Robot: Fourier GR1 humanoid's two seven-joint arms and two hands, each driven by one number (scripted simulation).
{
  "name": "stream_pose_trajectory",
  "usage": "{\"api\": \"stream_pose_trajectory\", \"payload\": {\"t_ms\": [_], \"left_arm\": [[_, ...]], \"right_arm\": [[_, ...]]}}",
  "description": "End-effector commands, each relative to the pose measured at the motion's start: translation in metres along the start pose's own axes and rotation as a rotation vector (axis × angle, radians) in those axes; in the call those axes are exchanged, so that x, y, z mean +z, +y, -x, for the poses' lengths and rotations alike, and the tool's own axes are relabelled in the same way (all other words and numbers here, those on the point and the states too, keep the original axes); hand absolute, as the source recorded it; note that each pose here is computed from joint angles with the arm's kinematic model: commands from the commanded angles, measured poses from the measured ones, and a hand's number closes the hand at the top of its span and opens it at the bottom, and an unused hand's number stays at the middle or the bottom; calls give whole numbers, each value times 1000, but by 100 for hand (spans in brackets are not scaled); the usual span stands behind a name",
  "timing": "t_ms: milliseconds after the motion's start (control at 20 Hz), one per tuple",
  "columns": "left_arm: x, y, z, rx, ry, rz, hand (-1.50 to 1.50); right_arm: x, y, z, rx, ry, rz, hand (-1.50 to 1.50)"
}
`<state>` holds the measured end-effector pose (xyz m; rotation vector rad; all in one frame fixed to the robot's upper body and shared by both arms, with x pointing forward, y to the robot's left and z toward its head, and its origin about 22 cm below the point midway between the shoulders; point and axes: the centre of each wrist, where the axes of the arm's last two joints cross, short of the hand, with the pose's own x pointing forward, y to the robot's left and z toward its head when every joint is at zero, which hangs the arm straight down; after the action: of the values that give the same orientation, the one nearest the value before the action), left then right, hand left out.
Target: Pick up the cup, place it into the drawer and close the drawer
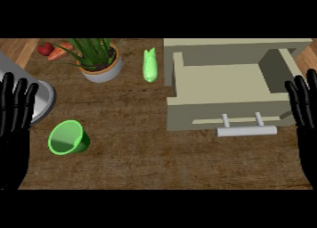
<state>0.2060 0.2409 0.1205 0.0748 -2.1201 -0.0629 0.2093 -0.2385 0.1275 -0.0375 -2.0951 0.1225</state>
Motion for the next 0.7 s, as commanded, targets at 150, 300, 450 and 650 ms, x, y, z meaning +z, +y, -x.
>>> {"api": "stream_pose_trajectory", "payload": {"t_ms": [150,300,450,650], "left_arm": [[-14,1,3,-27,-7,-22,-150],[0,6,28,145,118,-121,-150],[-1,1,24,141,126,-136,-150],[-24,-6,37,131,134,-124,-150]], "right_arm": [[7,-5,1,-6,3,-2,-150],[7,21,-3,-122,81,-95,-150],[-14,3,-1,-121,76,-90,-150],[-6,18,13,-127,82,-72,-150]]}}
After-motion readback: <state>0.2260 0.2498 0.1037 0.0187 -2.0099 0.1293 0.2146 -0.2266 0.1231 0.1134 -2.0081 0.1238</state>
